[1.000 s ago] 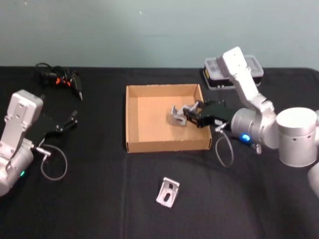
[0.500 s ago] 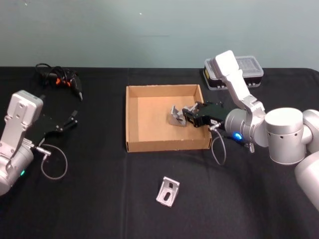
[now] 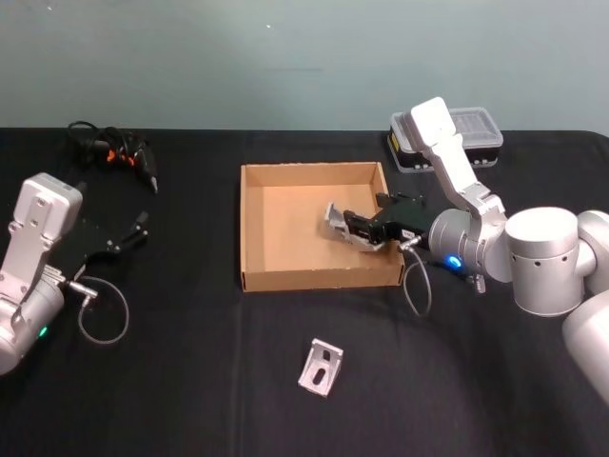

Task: Use one hand to pick up the angle iron from the table and place it into the box.

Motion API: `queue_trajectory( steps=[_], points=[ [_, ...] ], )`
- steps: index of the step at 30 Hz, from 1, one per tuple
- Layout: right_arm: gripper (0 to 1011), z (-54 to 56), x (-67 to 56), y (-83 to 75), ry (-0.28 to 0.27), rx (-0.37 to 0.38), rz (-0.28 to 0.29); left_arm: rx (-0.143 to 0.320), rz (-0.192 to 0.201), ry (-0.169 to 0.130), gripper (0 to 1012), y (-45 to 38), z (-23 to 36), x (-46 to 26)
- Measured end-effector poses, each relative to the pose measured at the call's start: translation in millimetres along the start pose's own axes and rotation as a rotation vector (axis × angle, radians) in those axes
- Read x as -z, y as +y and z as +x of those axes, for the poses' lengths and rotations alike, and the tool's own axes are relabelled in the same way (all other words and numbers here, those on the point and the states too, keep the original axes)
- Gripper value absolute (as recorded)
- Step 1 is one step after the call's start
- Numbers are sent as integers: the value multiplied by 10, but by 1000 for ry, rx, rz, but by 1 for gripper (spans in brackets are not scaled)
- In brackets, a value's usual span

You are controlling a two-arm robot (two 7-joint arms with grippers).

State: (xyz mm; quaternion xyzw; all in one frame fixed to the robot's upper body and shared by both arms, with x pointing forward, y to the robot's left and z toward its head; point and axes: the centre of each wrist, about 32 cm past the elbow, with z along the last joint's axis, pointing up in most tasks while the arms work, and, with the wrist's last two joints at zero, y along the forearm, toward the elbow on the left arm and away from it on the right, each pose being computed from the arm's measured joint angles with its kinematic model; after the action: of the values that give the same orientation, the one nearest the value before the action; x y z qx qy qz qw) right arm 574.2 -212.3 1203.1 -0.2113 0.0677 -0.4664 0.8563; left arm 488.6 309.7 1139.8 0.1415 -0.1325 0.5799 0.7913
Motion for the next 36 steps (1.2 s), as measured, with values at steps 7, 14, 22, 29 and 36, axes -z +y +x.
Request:
queue_trajectory(
  steps=[7, 14, 22, 29, 36],
  points=[
    [865, 0, 0, -1, -1, 0, 0, 0, 0, 0, 1000, 0, 0, 0],
    [1000, 1, 1, -1, -1, 0, 0, 0, 0, 0, 1000, 0, 0, 0],
    [1000, 0, 1, -1, -1, -1, 0, 0, 0, 0, 1000, 0, 0, 0],
    [1000, -21, 8, -36, -8, -15, 10, 0, 0, 0, 1000, 0, 0, 0],
    [1000, -90, 8, -235, -44, -54, 15, 0, 0, 0, 1000, 0, 0, 0]
  ],
)
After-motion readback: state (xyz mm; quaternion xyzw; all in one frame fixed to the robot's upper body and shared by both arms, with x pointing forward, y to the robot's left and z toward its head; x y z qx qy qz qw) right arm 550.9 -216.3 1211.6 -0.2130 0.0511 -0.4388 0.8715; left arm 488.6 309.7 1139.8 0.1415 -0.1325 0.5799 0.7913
